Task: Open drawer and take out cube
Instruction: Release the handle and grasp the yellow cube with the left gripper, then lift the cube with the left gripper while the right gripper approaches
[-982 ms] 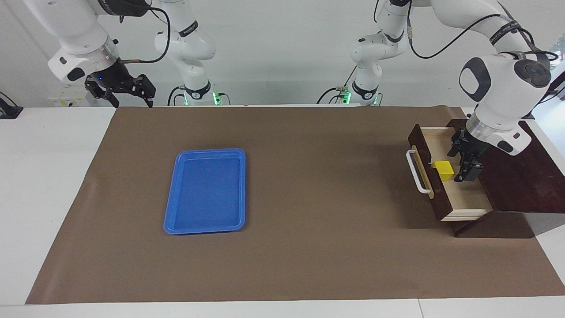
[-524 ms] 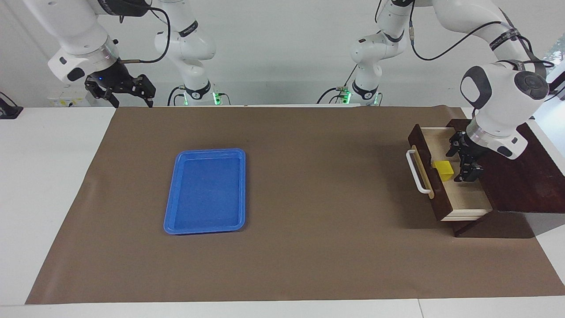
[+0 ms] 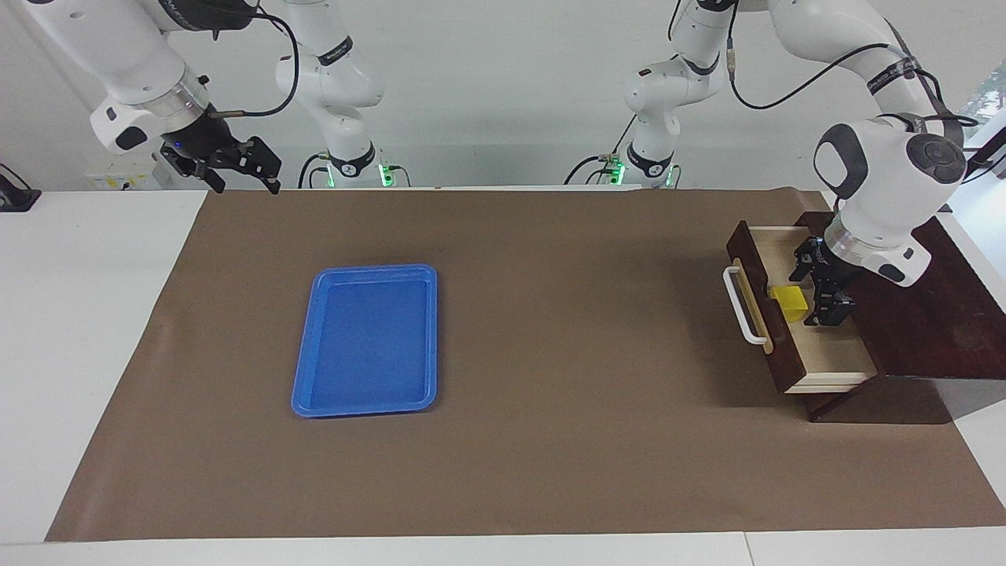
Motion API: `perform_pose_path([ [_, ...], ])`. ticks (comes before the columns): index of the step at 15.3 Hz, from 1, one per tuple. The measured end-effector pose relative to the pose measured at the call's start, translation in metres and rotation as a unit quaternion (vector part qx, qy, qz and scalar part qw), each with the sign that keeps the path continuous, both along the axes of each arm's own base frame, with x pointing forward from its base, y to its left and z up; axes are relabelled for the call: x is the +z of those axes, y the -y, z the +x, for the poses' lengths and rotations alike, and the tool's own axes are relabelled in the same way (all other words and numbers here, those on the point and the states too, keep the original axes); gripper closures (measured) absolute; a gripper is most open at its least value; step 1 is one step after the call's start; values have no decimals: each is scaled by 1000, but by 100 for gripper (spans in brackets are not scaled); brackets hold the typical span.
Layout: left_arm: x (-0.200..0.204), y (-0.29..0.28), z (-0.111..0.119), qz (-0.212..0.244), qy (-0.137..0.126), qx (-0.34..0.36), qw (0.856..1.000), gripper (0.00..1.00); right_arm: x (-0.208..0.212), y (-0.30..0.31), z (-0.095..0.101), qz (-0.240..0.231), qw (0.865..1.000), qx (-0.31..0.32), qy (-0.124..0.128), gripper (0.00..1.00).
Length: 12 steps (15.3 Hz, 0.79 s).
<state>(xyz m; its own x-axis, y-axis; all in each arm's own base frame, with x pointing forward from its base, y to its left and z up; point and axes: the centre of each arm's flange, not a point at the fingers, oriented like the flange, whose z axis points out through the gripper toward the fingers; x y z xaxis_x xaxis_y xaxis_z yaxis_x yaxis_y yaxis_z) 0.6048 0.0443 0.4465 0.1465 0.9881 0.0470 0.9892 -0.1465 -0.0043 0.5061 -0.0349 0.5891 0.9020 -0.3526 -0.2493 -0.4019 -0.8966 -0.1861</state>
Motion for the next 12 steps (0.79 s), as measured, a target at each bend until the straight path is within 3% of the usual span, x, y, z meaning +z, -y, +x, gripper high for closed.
perform_pose_path([
  [1, 0, 0, 0, 0, 0, 0, 1000, 3, -7, -4, 0, 14, 999, -37, -11, 0],
  [5, 2, 0, -1, 1, 1, 0, 1000, 45, -33, -21, -1, 67, 981, -171, -68, 0],
  [8, 2, 0, -1, 1, 2, 0, 1000, 45, -47, -33, 3, 102, 954, -257, -115, 0],
  [12, 25, 0, 2, 2, 9, 1, 1000, 45, -75, -65, 24, 138, 913, -343, -174, 0],
])
